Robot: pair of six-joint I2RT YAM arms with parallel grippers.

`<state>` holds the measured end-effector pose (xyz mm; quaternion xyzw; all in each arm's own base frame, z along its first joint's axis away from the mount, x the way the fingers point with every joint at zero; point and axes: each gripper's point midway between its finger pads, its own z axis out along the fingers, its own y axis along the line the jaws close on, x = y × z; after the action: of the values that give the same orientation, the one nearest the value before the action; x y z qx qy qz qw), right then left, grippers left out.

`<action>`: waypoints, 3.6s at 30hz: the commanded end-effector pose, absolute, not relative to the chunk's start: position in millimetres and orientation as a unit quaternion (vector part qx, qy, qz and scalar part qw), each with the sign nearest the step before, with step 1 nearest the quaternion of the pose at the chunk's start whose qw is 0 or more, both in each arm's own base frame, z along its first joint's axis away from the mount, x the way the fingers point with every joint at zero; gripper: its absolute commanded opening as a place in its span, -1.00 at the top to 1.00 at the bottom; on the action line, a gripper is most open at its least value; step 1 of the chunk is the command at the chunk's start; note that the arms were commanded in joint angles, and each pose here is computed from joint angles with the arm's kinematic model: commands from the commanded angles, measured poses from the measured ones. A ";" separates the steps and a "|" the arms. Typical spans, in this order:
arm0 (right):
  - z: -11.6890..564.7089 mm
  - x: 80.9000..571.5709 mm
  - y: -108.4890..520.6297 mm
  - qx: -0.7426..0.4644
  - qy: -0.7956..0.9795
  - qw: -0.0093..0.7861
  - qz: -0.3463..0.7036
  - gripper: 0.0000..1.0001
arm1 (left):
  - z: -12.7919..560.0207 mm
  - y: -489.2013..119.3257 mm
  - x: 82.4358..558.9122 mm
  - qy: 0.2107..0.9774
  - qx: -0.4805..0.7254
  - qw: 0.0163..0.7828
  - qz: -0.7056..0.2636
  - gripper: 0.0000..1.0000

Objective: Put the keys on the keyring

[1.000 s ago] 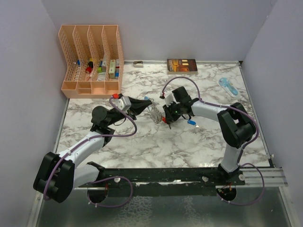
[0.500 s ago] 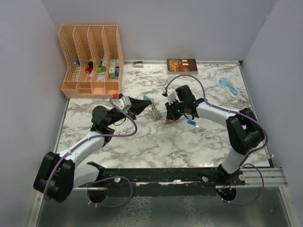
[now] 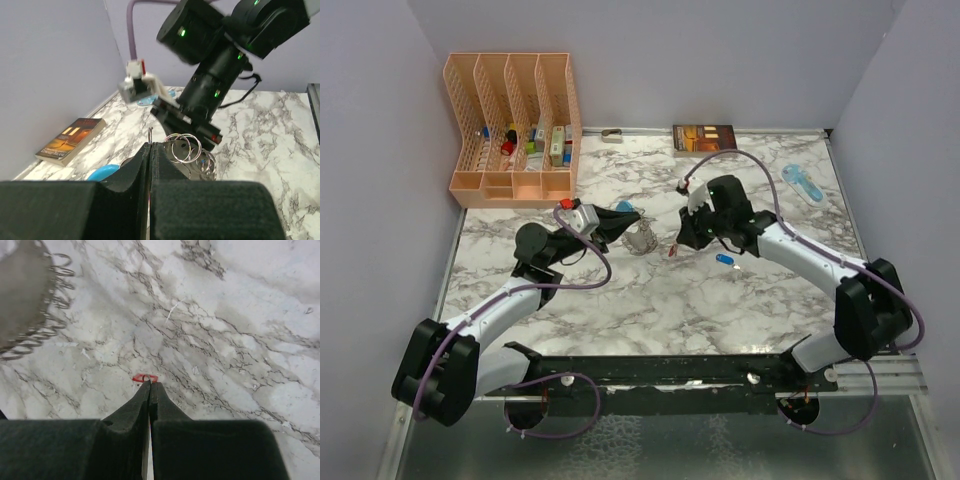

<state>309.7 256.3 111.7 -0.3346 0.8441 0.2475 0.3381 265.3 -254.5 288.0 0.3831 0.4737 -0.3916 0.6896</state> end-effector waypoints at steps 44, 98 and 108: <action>326.8 283.4 301.7 -0.366 0.688 0.507 0.369 0.98 | 312.9 -268.6 267.3 0.430 0.376 0.723 -0.389 1.00; 312.4 271.7 312.1 -0.355 0.711 0.486 0.364 0.98 | 316.2 -270.9 268.1 0.428 0.372 0.729 -0.384 1.00; 315.2 273.2 316.1 -0.356 0.708 0.487 0.368 0.97 | 316.4 -271.4 267.4 0.427 0.373 0.728 -0.385 1.00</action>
<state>270.0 311.2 306.1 -0.3601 0.7124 0.3663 0.4782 267.9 -271.2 287.4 0.3773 0.4637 -0.3918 0.6993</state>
